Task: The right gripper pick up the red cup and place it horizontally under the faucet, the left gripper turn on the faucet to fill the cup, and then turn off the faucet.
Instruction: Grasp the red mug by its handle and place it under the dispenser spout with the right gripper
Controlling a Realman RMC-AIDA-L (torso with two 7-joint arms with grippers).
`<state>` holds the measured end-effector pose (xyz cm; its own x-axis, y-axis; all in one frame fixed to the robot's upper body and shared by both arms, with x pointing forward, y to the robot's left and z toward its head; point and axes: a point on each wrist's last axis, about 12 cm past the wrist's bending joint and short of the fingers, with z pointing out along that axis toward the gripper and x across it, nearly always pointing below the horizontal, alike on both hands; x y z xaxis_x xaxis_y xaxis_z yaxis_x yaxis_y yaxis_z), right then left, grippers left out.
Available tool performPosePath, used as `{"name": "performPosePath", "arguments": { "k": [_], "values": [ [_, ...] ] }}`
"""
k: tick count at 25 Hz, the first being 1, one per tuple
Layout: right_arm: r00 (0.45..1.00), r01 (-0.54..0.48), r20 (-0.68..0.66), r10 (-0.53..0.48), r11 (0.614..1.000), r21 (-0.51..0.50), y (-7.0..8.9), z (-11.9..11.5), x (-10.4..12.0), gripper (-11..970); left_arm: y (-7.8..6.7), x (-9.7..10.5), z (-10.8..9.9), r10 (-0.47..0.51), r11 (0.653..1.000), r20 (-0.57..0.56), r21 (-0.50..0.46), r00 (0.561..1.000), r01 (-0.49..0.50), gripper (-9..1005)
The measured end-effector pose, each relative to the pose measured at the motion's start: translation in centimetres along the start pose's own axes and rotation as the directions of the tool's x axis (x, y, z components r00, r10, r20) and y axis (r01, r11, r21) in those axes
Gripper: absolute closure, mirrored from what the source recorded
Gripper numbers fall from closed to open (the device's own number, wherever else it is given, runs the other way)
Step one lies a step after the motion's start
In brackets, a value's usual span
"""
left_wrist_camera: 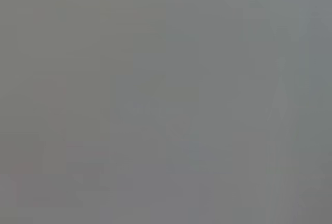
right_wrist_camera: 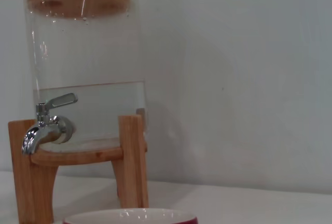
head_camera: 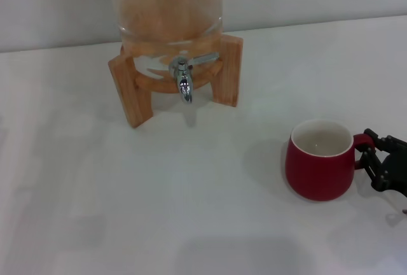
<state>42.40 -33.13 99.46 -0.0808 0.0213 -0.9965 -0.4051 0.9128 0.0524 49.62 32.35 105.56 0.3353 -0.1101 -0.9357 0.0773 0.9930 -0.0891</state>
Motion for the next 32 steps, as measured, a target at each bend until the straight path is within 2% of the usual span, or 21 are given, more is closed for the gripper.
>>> {"name": "performPosePath", "arguments": {
  "k": [24, 32],
  "values": [
    [0.998, 0.015, 0.054, -0.012, 0.998, -0.058, 0.7, 2.4, -1.1, 796, -0.2, 0.3, 0.9, -0.009, 1.000, -0.013, 0.006, 1.000, 0.009, 116],
    [0.998, 0.029, 0.055, -0.023, 0.994, -0.102, 1.3, 4.2, -1.5, 795, -0.2, 0.2, 1.2, -0.015, 1.000, -0.007, 0.007, 1.000, 0.015, 116]
  ]
}}
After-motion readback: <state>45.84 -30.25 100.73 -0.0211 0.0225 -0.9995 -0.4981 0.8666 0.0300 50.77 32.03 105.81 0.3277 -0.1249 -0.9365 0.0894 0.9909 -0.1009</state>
